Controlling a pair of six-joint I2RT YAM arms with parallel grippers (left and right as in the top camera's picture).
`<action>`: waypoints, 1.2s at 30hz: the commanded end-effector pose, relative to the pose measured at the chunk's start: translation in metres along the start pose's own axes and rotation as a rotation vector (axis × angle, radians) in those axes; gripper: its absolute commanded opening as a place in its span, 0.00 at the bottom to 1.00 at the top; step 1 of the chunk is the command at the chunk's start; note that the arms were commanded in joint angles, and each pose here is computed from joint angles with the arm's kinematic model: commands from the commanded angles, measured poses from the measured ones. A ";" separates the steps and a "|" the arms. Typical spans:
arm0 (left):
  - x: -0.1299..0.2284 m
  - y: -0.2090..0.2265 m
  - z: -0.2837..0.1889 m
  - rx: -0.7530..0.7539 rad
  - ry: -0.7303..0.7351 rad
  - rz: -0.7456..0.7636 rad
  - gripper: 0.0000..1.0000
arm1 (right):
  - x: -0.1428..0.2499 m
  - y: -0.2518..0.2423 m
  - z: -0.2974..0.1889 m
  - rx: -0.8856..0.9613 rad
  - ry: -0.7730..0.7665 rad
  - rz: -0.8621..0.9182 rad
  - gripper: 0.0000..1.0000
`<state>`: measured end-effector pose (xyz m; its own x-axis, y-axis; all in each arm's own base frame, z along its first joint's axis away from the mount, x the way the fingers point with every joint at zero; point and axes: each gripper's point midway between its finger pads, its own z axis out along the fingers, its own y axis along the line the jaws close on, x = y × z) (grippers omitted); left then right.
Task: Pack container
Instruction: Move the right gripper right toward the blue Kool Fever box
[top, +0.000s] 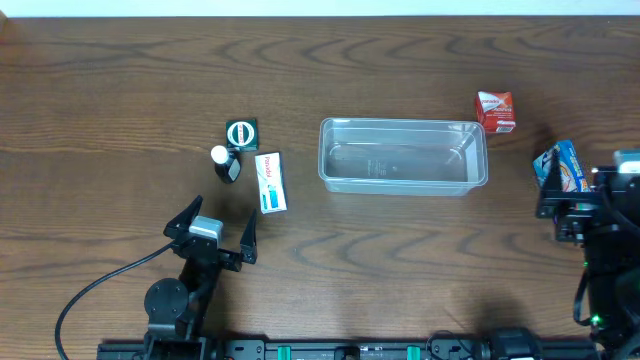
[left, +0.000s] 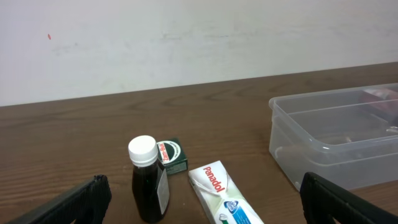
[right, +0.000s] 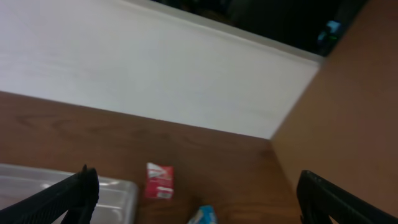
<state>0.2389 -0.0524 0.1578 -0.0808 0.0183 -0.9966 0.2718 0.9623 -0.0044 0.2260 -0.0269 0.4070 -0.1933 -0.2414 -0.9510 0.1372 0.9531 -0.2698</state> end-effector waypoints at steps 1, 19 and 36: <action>0.015 -0.001 0.000 0.010 0.044 -0.003 0.98 | -0.001 -0.017 -0.004 0.066 0.011 -0.021 0.99; 0.015 -0.001 0.000 0.010 0.044 -0.003 0.98 | 0.093 -0.044 0.098 -0.063 0.383 0.059 0.99; 0.015 -0.001 0.000 0.010 0.044 -0.003 0.98 | 0.232 -0.089 0.159 -0.076 0.881 0.282 0.99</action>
<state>0.2388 -0.0524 0.1580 -0.0808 0.0183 -0.9966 0.2718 0.9623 -0.0044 0.3202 -0.1908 0.1831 -0.8403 0.1904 -0.5076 0.2220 0.9750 -0.0018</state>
